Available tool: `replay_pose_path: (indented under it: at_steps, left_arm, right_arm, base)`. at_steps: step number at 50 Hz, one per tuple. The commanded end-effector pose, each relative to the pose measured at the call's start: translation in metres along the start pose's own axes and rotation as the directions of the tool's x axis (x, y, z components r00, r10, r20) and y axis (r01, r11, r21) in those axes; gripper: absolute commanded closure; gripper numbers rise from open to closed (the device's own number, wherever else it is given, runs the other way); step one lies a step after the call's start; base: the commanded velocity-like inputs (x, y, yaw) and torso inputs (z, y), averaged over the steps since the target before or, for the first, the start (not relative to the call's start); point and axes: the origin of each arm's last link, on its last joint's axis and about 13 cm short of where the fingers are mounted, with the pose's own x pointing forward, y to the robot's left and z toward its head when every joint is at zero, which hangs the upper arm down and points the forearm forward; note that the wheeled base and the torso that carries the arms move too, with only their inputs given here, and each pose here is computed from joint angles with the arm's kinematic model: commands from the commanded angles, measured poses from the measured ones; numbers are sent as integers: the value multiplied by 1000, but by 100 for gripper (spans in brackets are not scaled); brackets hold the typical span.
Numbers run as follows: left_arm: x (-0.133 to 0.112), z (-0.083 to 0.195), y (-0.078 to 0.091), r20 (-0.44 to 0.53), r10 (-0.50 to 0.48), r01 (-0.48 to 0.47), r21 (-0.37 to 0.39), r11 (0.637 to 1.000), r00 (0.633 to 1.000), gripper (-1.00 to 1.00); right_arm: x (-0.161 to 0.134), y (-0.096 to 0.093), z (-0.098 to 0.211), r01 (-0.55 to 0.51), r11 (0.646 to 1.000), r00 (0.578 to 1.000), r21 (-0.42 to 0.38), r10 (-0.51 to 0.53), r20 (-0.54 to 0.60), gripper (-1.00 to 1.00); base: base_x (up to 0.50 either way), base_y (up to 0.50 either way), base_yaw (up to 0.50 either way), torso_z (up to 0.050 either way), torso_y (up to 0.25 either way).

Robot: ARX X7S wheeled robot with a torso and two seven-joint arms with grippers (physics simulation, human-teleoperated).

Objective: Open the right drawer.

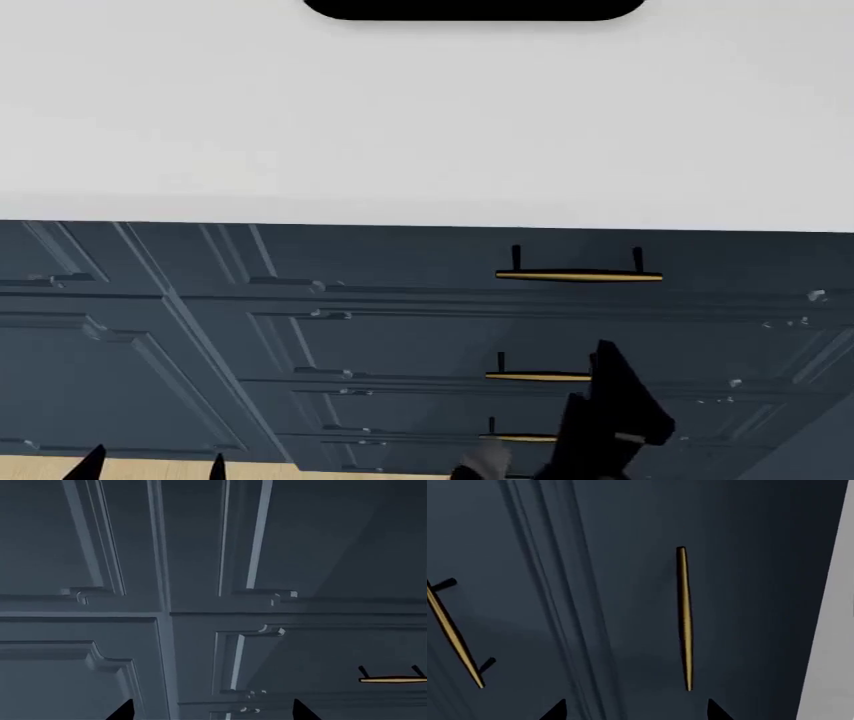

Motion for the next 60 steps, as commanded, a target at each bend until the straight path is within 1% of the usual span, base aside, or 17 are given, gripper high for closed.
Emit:
replay_pose_path:
  at_steps: [1,4,7,8,10,15,27,31,45,51,52,53,54,55,58,60]
  left_arm:
    - [0,0,0,-1,1,-1,2,1000,1000,-100]
    - [0,0,0,-4,-1,1,4,1000,1000,-100]
    - [0,-1,0,-5,-3,3,5,1000,1000,-100]
    - [0,0,0,-5,-1,1,3,1000,1000,-100]
    - [0,-1,0,-5,0,0,3,1000,1000,-100]
    - [0,-1,0,-4,-1,1,3,1000,1000,-100]
    - [0,0,0,-8,-3,3,4,1000,1000,-100]
    - [0,0,-1,-8,-4,4,4,1000,1000,-100]
    - [-1,0,-1,-5,-2,2,5,1000,1000,-100]
    - [-1,0,0,-3,-3,3,7,1000,1000,-100]
    - [-1,0,0,-4,-2,2,7,1000,1000,-100]
    - [-1,0,0,-4,-2,2,7,1000,1000,-100]
    - [-1,0,0,-4,-3,3,7,1000,1000,-100]
    - [-1,0,0,-4,-3,3,7,1000,1000,-100]
    - [-1,0,-1,-3,-5,5,8,1000,1000,-100]
    - [-1,0,-1,-2,-6,6,9,1000,1000,-100]
  right_arm:
    - [15,-8,4,20,996,999,-85,-18,30,-100]
    - [20,-8,4,18,997,999,-80,-16,30,-100]
    - [26,-9,6,23,995,999,-98,-19,43,-100]
    - [28,-10,6,30,992,999,-119,-25,47,-100]
    - [30,-9,6,28,993,999,-112,-23,48,-100]
    - [33,-9,5,36,989,998,-140,-29,49,-100]
    - [43,-13,1,60,982,998,-180,-57,20,-100]
    - [46,-13,-1,62,981,998,-182,-61,6,-100]
    - [53,-9,1,65,975,998,-215,-60,31,-100]
    - [57,-10,1,71,972,997,-225,-67,23,-100]
    - [58,-12,1,76,970,997,-233,-73,22,-100]
    - [59,-12,0,84,962,996,-261,-85,8,-100]
    - [60,-14,-1,93,960,995,-262,-97,-4,-100]
    - [60,-16,-1,92,967,995,-238,-96,-5,-100]
    - [61,-16,-2,95,960,995,-262,-99,-4,-100]
    - [62,-16,0,94,963,995,-254,-97,0,-100]
  base:
    - [0,0,0,0,0]
    - [0,0,0,0,0]
    - [0,0,0,0,0]
    - [0,0,0,0,0]
    - [0,0,0,0,0]
    - [0,0,0,0,0]
    - [0,0,0,0,0]
    - [0,0,0,0,0]
    - [0,0,0,0,0]
    - [0,0,0,0,0]
    - [0,0,0,0,0]
    - [0,0,0,0,0]
    - [0,0,0,0,0]
    - [0,0,0,0,0]
    - [0,0,0,0,0]
    - [0,0,0,0,0]
